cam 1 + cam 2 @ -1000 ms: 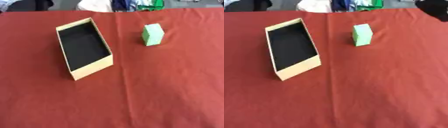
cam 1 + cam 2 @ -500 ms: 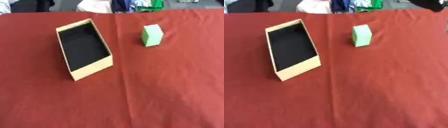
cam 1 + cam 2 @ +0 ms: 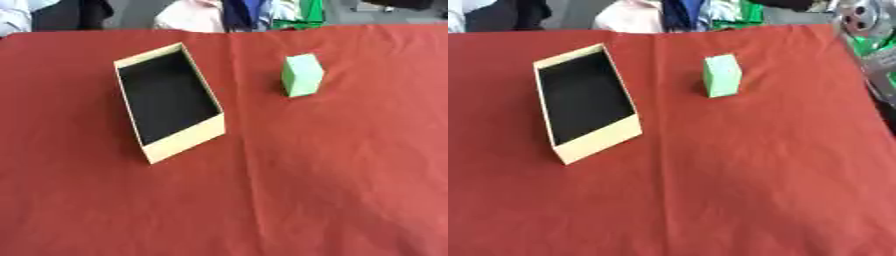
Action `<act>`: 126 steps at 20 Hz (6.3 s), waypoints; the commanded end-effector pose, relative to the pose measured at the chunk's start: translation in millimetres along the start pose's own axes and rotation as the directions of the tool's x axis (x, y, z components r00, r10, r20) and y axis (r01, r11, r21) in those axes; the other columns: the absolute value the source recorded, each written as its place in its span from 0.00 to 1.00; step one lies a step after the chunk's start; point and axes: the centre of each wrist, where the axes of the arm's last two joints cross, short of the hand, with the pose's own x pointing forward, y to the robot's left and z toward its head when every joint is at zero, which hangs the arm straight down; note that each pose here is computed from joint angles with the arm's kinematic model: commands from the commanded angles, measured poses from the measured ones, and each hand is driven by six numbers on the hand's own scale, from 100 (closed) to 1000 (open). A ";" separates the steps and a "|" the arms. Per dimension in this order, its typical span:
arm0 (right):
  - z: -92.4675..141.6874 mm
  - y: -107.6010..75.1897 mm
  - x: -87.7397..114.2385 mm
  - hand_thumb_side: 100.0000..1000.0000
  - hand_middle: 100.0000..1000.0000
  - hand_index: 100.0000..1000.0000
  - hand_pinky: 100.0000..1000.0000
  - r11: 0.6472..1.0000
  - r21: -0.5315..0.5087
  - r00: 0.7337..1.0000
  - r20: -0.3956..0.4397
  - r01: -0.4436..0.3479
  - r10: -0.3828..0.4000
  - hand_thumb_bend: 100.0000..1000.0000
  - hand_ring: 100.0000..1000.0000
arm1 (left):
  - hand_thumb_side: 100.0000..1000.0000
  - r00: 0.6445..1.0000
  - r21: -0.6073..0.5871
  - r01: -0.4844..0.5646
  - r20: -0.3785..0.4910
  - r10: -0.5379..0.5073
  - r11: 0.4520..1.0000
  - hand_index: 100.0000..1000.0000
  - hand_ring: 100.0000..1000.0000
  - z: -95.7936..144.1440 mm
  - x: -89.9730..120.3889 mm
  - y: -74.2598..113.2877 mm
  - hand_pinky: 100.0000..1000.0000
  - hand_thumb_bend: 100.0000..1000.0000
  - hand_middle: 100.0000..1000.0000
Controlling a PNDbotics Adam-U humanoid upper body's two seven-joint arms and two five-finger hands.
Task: Pick up objects on the table and place them in the box.
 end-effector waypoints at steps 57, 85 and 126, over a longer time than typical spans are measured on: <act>-42.5 64.9 -81.1 0.46 0.96 1.00 0.81 0.604 0.797 1.000 -0.026 0.029 -0.013 0.12 0.62 | 0.28 1.000 -0.046 -0.019 0.022 0.020 0.999 0.72 0.53 -5.4 6.5 -2.1 0.53 0.00 0.56; -35.7 95.3 -74.0 0.54 0.98 1.00 0.88 0.546 0.832 0.995 -0.074 0.101 -0.071 0.07 0.83 | 0.31 0.999 -0.048 -0.035 0.021 0.036 0.998 0.72 0.53 -6.3 7.0 -5.0 0.53 0.00 0.56; -46.2 82.3 -68.9 0.45 0.95 1.00 0.84 0.587 0.806 0.994 -0.109 0.082 0.011 0.14 0.78 | 0.34 0.999 -0.057 -0.051 0.015 0.052 0.997 0.72 0.54 -5.8 7.1 -8.5 0.53 0.00 0.57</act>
